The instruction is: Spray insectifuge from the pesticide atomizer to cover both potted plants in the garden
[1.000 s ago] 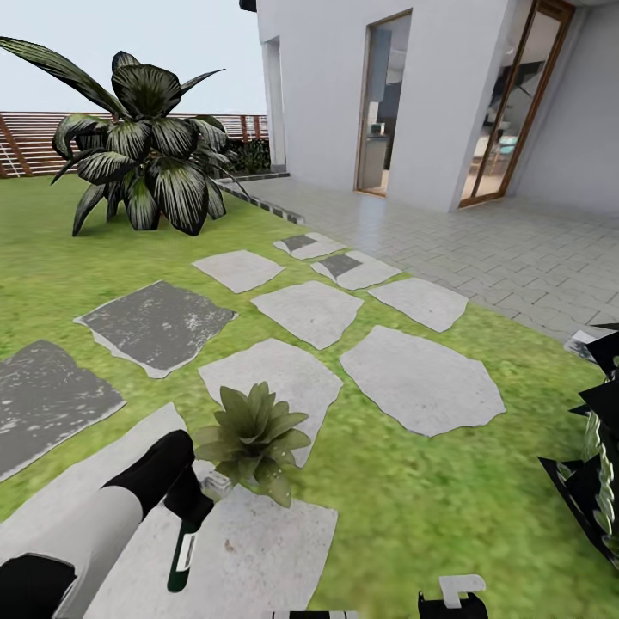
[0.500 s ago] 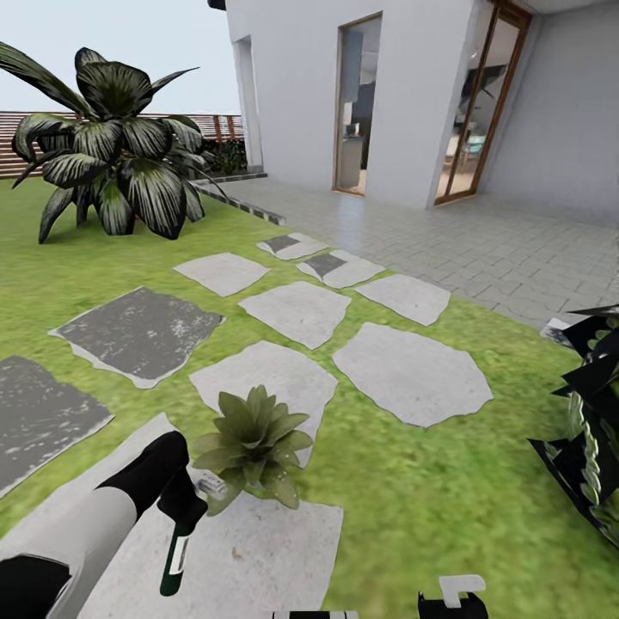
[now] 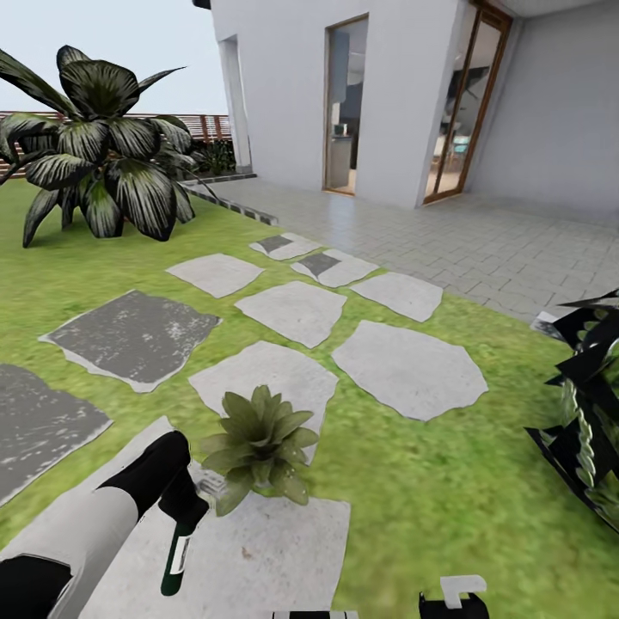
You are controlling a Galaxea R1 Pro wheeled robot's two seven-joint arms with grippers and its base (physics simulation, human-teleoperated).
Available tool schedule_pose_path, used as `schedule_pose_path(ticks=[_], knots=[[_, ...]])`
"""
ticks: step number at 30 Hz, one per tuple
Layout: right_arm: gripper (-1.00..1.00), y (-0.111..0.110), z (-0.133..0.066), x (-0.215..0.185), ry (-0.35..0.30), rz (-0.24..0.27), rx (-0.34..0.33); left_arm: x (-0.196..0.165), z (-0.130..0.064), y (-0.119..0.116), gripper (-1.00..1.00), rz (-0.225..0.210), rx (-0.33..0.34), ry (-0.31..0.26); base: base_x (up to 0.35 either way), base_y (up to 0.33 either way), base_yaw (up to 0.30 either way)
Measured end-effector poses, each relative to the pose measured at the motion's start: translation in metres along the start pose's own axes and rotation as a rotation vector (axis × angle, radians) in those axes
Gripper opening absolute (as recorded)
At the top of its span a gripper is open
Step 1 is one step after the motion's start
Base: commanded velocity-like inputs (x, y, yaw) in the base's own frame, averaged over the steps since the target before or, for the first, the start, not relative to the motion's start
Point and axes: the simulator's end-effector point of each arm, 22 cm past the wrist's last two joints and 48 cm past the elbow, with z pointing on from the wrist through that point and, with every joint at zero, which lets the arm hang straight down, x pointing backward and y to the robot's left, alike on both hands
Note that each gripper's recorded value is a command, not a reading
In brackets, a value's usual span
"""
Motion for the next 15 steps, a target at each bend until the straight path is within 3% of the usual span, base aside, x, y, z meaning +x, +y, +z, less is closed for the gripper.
schedule_pose_path(ticks=[6, 11, 15], knots=[[1.00, -0.0007, 0.0000, -0.0002, 0.000, -0.001, 0.001, -0.0036, -0.0021, -0.0017, -1.00, 0.001, 0.002, -0.010, 0.158, 0.268, 0.000], [1.00, -0.0004, 0.0001, -0.0006, -0.001, 0.001, 0.002, -0.0038, -0.0001, -0.0046, -1.00, 0.013, 0.000, -0.006, 0.036, 0.034, -0.006], [1.00, -0.0007, 0.0002, -0.0012, -0.002, 0.002, 0.002, -0.0033, 0.0004, -0.0036, -1.00, 0.016, -0.002, -0.007, 0.002, 0.002, -0.220]])
